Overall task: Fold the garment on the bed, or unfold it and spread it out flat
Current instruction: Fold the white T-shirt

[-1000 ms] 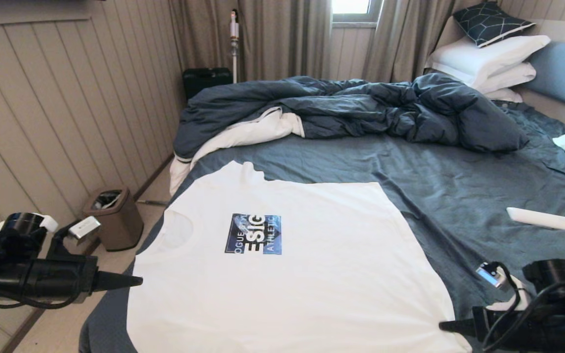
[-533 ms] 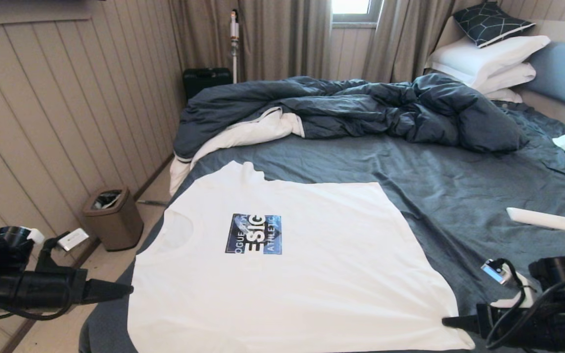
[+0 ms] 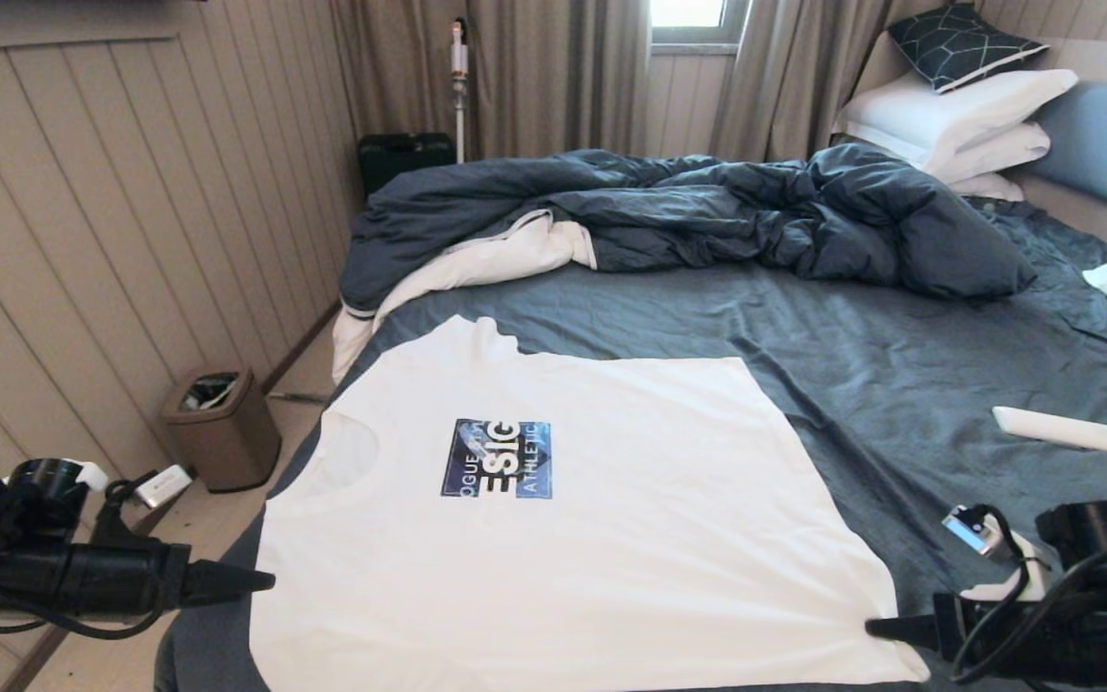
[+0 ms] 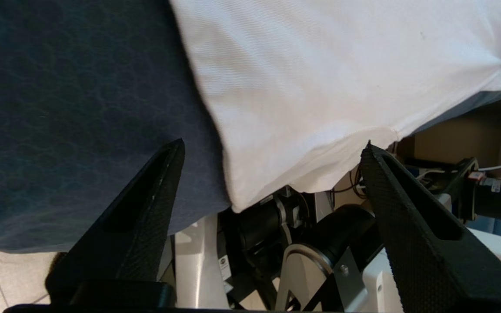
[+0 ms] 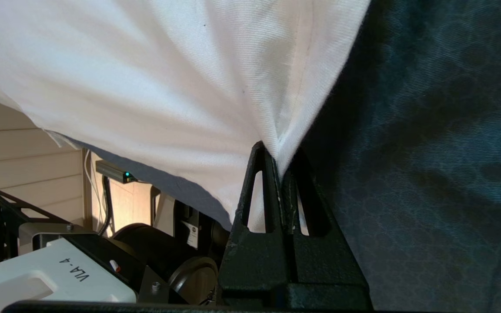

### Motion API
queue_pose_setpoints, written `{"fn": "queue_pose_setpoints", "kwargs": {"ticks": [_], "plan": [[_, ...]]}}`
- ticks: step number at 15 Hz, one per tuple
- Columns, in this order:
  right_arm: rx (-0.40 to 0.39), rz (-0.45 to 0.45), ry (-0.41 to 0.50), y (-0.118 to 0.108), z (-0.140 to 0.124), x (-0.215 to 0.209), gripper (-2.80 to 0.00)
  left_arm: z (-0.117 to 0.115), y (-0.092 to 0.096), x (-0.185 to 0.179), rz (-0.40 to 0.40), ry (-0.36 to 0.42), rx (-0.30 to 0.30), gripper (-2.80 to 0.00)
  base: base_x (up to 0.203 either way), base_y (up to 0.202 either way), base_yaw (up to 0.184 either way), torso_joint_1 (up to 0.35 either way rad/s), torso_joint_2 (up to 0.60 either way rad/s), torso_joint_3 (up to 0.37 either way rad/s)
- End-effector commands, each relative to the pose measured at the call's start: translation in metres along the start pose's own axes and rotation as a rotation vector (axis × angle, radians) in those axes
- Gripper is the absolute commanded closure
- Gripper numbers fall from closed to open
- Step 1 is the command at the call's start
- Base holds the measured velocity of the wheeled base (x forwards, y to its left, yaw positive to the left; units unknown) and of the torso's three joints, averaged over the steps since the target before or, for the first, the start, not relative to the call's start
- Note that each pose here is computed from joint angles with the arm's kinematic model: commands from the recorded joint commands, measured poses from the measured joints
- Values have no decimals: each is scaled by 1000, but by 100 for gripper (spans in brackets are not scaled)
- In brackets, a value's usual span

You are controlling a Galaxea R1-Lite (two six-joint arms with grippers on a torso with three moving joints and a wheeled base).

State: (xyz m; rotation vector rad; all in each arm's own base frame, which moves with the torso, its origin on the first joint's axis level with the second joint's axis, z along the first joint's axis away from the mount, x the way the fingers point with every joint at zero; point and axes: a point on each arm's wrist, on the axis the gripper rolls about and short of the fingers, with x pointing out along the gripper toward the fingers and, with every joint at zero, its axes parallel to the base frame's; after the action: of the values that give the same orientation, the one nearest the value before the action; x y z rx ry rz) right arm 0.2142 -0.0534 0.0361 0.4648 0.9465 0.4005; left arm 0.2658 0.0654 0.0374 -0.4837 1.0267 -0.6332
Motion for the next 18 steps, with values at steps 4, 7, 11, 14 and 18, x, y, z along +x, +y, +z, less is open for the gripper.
{"fn": "queue_pose_setpoints", "kwargs": {"ticks": [4,7,11,14,18], "plan": [[0,4,-2,0,0,0,0,4,2,6,0,13,3,-280,0,0,0,0,0,0],[-1,3,-3,0,0,0,0,5,-5,13,-15,37,23,-280,0,0,0,0,0,0],[5,0,-6,-1,0,-1,0,5,-9,18,-24,51,37,-280,0,0,0,0,0,0],[5,0,-6,-1,0,-1,0,5,-9,18,-25,53,37,-280,0,0,0,0,0,0],[3,0,-6,-2,0,-1,0,4,-10,19,-26,54,37,0,0,0,0,0,0,0]]}}
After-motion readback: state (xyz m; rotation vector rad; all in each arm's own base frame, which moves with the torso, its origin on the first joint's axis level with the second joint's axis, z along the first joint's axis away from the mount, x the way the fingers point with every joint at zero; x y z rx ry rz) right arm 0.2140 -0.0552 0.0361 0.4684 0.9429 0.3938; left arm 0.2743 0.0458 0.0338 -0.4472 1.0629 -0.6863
